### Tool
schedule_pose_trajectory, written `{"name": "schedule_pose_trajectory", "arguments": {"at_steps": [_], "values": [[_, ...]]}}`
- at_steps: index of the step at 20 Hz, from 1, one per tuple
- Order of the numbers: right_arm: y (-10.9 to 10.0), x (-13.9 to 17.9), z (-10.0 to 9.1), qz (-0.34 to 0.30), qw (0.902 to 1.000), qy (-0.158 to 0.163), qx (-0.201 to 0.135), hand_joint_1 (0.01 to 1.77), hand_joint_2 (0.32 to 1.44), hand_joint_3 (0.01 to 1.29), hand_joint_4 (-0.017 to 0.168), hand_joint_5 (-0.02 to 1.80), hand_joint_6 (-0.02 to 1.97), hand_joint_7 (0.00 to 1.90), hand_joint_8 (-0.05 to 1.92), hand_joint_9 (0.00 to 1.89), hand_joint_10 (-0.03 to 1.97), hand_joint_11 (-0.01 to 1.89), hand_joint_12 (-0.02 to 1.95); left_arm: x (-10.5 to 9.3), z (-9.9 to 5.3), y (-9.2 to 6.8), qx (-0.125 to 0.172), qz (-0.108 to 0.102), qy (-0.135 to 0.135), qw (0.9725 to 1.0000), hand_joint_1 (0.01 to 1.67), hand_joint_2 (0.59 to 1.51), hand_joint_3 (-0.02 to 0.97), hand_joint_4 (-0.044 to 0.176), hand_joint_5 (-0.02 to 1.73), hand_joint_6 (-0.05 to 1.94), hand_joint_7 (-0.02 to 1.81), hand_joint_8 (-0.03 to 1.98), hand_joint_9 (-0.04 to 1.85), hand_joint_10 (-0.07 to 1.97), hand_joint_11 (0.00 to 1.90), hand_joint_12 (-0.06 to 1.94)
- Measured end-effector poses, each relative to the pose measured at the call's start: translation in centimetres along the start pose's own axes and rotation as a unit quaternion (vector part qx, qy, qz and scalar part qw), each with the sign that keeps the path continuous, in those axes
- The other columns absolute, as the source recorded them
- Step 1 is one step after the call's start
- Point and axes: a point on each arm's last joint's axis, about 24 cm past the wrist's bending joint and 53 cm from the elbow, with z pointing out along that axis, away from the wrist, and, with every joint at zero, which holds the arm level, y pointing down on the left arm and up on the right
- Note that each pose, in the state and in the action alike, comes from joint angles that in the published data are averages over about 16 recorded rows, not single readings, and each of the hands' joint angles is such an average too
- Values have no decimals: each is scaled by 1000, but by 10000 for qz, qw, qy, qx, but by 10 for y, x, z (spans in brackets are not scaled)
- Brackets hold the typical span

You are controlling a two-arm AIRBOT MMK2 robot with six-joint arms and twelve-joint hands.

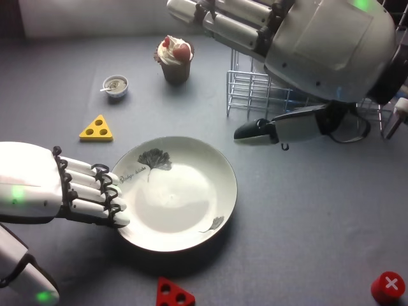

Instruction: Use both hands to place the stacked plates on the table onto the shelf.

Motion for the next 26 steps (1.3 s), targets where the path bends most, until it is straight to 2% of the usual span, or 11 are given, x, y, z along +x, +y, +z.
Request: {"name": "schedule_pose_trajectory", "arguments": {"at_steps": [6, 12, 19, 26], "values": [[5, 3, -1, -87, 9999, 18, -87, 750, 781, 13, 4, 48, 9, 94, 17, 115, 0, 173, 18, 12, 3, 5, -95, -38, 142, 9998, 53, 975, -7, 0, 168, 1, 194, 14, 174, -4, 146, -14], [20, 11, -4, -269, 9991, 48, -310, 802, 777, 13, 4, 57, 9, 95, 17, 114, 0, 177, 19, 29, 2, 11, -177, -82, 345, 9992, 55, 975, -7, -4, 156, -15, 180, 6, 165, -12, 135, -19], [55, 35, -8, -677, 9938, 99, -881, 772, 785, 13, 4, 67, 9, 108, 17, 118, 0, 182, 18, 43, 0, 15, -220, -140, 493, 9984, 49, 977, -7, -7, 135, -28, 156, -5, 149, -18, 124, -20], [89, 68, -16, -1198, 9807, 284, -1520, 779, 805, 13, 4, 59, 9, 107, 17, 118, 0, 178, 18, 45, -1, 16, -219, -180, 509, 9983, 42, 978, -7, -7, 126, -28, 148, -11, 141, -16, 118, -21]]}}
